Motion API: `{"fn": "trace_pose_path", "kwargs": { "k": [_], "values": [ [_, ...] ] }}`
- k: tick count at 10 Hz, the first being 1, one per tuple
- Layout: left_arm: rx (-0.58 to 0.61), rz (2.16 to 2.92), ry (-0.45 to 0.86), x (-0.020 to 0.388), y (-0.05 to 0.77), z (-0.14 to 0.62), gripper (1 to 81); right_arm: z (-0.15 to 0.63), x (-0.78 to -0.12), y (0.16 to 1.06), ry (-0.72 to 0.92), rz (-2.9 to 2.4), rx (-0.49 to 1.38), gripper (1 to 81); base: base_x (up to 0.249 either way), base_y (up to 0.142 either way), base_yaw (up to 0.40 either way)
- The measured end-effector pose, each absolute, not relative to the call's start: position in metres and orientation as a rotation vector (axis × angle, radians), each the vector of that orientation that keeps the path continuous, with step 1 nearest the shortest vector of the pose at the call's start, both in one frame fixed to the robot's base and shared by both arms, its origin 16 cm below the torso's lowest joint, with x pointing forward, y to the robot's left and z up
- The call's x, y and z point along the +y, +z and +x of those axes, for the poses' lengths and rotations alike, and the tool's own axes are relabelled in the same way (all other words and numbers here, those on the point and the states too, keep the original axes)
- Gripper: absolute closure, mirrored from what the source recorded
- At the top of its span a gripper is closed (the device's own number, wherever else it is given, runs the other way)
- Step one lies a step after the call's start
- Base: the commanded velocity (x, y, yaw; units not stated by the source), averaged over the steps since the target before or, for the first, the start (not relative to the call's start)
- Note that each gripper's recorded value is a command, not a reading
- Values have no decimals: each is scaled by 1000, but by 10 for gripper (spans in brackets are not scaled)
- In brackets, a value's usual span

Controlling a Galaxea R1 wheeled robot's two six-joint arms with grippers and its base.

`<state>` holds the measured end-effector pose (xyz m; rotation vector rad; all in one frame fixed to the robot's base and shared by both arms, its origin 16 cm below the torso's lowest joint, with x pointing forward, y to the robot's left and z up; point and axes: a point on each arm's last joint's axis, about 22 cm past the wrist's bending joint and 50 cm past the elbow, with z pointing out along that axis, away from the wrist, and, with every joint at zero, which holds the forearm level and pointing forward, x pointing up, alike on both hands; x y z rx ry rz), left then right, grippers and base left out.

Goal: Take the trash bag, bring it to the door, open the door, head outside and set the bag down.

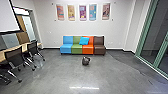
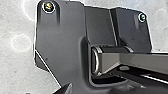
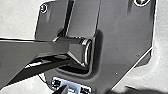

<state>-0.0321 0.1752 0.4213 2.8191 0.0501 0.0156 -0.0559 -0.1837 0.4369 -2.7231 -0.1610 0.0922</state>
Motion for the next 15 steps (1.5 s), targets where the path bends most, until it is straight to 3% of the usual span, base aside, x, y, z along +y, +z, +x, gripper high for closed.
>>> {"fn": "trace_pose_path", "kwargs": {
  "k": [5,15],
  "values": [
    [50,2817,16,173,421,-32,10,-56,-188,437,93,-2726,-162,10,191,0,0],
    [50,2817,16,174,421,-32,10,-55,-189,437,88,-2725,-161,10,191,76,0]
  ]
}}
